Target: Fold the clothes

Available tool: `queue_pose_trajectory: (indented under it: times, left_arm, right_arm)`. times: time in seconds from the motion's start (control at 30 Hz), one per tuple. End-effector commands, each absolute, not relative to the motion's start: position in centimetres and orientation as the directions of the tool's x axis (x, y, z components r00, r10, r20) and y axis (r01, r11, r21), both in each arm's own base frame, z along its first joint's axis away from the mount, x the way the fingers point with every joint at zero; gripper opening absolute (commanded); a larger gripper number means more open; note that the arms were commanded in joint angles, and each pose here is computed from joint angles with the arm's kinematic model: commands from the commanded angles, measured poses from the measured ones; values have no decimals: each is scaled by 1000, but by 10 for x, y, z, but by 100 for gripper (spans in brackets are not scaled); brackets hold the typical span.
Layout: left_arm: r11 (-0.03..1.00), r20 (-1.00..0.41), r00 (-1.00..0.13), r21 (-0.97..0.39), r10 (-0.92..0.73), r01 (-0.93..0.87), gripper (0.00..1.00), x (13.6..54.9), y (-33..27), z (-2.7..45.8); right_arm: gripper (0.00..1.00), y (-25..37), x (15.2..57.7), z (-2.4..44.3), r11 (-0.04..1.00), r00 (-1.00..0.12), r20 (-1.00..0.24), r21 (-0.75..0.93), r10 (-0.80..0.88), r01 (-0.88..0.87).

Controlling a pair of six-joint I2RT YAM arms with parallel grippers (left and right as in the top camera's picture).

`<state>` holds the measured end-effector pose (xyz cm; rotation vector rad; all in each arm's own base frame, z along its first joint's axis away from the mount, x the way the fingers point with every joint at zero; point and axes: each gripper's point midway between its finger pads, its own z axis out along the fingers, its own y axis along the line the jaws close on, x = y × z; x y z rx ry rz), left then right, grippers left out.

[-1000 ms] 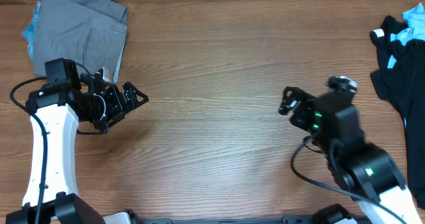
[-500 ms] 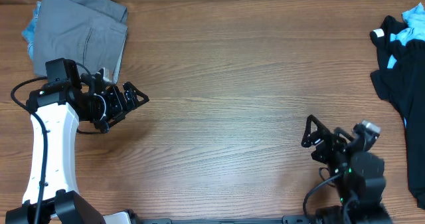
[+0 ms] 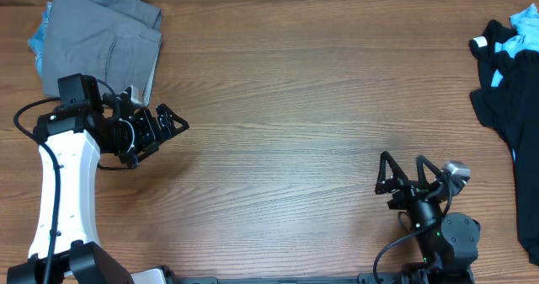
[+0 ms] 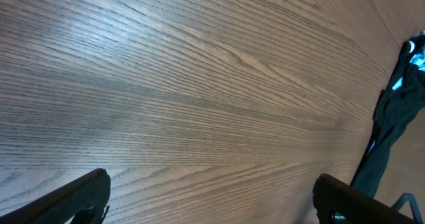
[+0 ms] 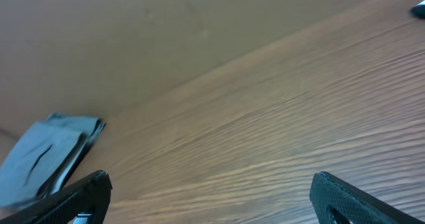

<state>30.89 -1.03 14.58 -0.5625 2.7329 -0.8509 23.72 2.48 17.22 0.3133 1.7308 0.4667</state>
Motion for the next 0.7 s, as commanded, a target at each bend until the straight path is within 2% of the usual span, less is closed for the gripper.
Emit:
queue_pose_trajectory:
  times: [0.0,0.4,0.57,0.67]
  left_arm:
    - [747,-82,-901,-594,-425,-298,100,308,-13,144]
    - [747,-82,-901,-594,-425,-298,100,308,-13,144]
    - [747,-82,-901,-594,-425,-298,100,308,-13,144]
    - [747,-82,-901,-594,-425,-298,100,308,-13,144]
  right_arm:
    - [100,14,236,174,890,-158,-881,454,445,-27]
    - [100,9,243,170,896,-91,-894,442,438,-36]
    - [100,22,243,175,938,-70,-948,317,310,-139]
    - [100,22,243,174,940,-68,-950,311,305,-136]
